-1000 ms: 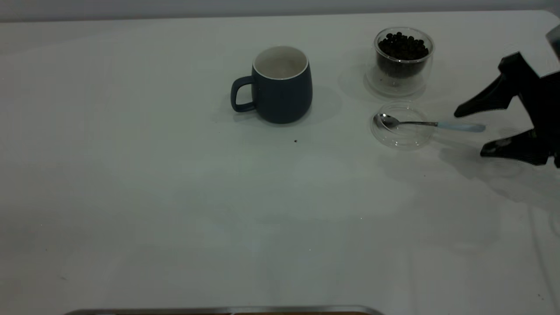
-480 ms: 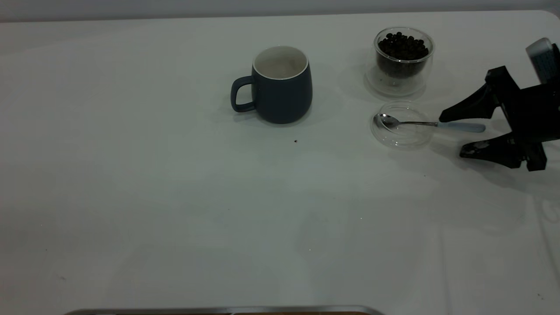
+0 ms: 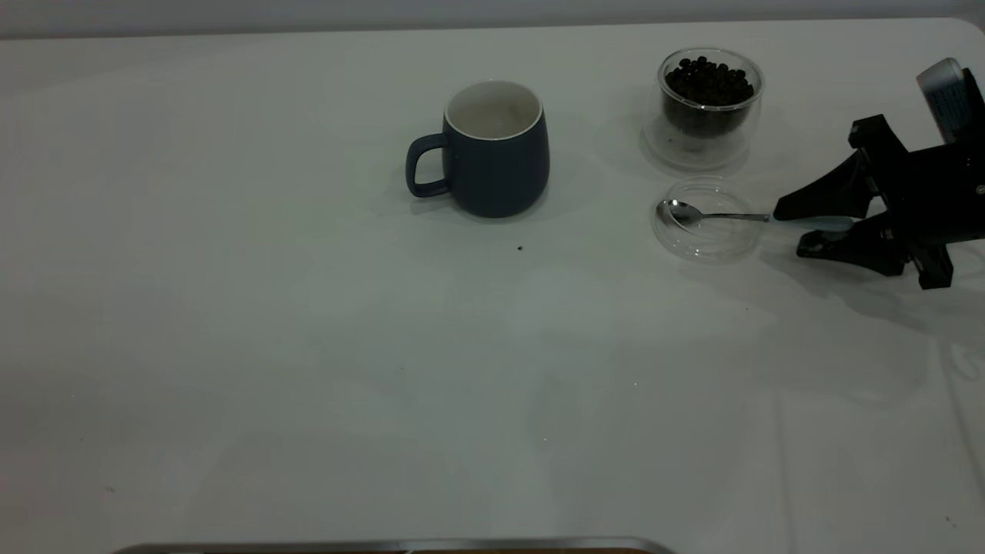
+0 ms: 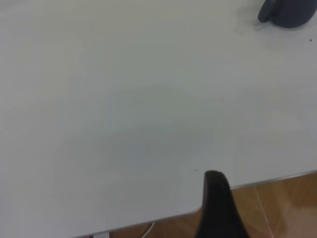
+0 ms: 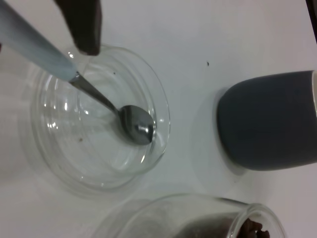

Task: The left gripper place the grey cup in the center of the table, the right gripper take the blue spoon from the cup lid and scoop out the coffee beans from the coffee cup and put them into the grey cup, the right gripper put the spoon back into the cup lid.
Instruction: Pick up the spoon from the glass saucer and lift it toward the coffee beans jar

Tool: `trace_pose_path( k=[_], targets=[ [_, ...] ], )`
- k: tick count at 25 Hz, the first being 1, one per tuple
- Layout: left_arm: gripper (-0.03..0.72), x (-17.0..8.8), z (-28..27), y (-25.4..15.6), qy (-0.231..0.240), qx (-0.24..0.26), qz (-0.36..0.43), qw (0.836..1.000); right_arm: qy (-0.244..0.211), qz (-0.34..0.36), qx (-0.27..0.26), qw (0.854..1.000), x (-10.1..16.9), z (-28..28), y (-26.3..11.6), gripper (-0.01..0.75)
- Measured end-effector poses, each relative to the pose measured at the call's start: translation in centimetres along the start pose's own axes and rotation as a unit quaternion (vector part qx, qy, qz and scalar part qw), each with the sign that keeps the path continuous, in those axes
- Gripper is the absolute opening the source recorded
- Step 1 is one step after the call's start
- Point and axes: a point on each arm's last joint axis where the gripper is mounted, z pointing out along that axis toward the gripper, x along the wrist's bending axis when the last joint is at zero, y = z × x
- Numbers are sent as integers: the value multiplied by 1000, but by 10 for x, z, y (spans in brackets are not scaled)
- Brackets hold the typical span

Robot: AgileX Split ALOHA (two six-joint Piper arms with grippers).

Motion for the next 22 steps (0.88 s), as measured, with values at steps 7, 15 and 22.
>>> trace_pose_path(
  k=[7, 15, 22],
  targets=[
    [555, 0, 0, 0, 0, 0, 0, 1000, 2, -12, 0, 1000, 0, 0, 0, 239],
    [555, 0, 0, 0, 0, 0, 0, 1000, 25, -40, 7, 999, 12, -6, 2, 142],
    [555, 0, 0, 0, 0, 0, -1, 1000, 13, -67, 28, 997, 26, -20, -2, 112]
  ],
)
